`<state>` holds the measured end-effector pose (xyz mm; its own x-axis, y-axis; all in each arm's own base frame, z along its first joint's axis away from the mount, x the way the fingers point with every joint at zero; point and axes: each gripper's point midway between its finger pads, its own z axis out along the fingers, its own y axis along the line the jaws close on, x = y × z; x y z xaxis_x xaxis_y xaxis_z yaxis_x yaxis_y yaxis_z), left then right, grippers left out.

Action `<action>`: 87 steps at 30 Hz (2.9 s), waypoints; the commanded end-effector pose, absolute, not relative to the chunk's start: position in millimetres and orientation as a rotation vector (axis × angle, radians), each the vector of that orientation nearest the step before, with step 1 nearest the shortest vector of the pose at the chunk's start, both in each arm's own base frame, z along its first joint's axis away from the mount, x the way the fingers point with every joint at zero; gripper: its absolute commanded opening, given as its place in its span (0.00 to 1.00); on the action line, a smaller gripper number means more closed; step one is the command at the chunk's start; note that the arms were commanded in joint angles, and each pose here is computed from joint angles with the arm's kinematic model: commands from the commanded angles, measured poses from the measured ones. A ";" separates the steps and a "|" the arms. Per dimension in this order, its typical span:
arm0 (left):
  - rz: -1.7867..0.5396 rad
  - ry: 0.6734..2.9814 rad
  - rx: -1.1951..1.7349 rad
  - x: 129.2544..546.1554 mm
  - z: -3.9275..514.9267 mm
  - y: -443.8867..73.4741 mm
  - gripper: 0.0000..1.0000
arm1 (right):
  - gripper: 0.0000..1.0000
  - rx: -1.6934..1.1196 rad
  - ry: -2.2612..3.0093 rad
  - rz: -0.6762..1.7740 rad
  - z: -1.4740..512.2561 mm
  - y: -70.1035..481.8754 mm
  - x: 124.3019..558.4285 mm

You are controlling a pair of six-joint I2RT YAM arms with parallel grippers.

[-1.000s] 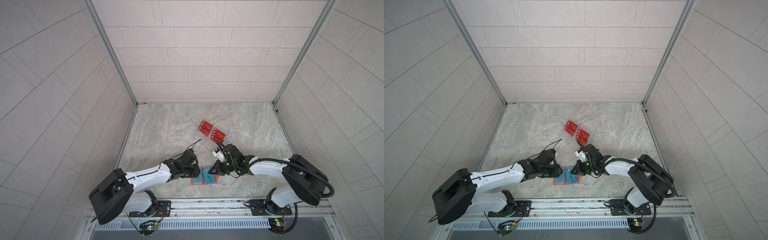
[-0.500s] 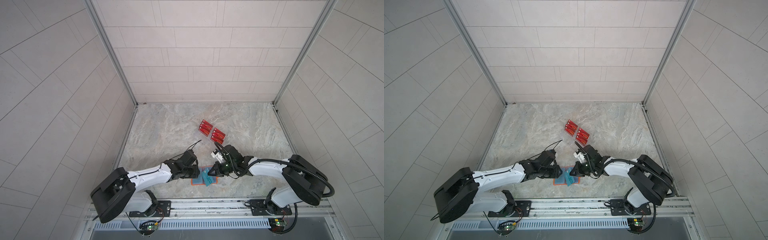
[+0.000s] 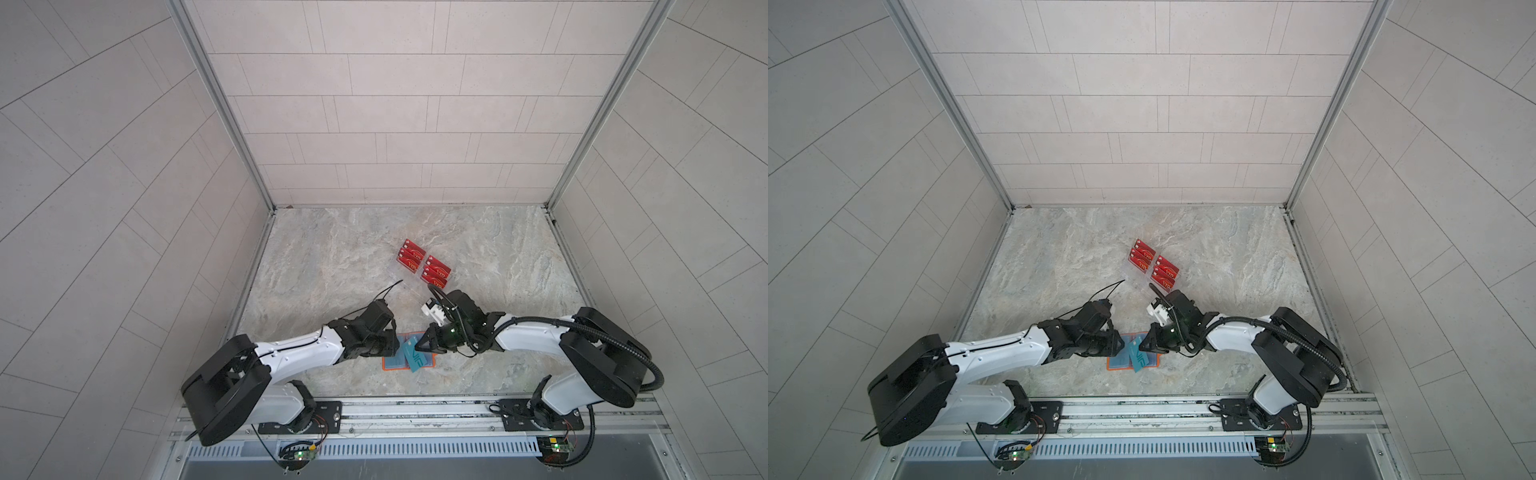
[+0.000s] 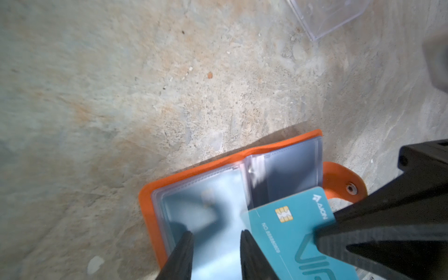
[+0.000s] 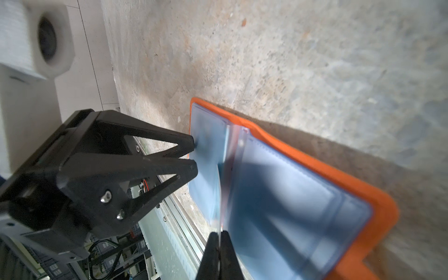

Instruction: Put the credit cards into the card holder

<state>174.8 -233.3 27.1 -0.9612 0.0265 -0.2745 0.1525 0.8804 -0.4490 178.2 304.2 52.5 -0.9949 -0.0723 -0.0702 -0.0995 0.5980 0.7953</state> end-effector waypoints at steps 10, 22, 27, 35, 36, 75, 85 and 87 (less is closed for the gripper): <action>-0.619 2.848 0.139 163.4 14.0 -218.4 0.38 | 0.00 -0.034 2.714 1.385 40.4 312.1 196.5; -0.618 2.851 0.135 163.8 15.4 -218.9 0.38 | 0.00 0.011 2.719 1.327 19.7 306.6 195.9; -0.617 2.852 0.129 163.5 14.5 -218.3 0.38 | 0.00 0.066 2.698 1.330 16.0 307.8 197.2; -0.645 2.847 0.116 163.9 16.8 -221.5 0.39 | 0.00 0.095 2.659 1.284 16.3 310.5 200.8; -0.650 2.847 0.111 163.6 16.5 -222.0 0.39 | 0.00 0.093 2.664 1.274 16.3 310.5 199.9; -0.730 2.714 -0.184 178.1 24.7 -204.7 0.61 | 0.51 -0.160 2.844 1.055 38.9 317.8 176.3; -0.769 2.711 -0.167 178.4 24.7 -211.1 0.61 | 0.49 -0.221 2.850 1.026 42.3 326.7 170.7; -0.777 2.712 -0.169 178.0 24.7 -212.0 0.61 | 0.49 -0.235 2.857 1.018 41.1 328.5 169.5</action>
<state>178.3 -212.4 28.0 -0.9435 -0.1858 -0.2744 -0.0145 0.8504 -0.5259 169.9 328.8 42.6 -0.9852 -0.1004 -0.1390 -0.1669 0.7464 0.6442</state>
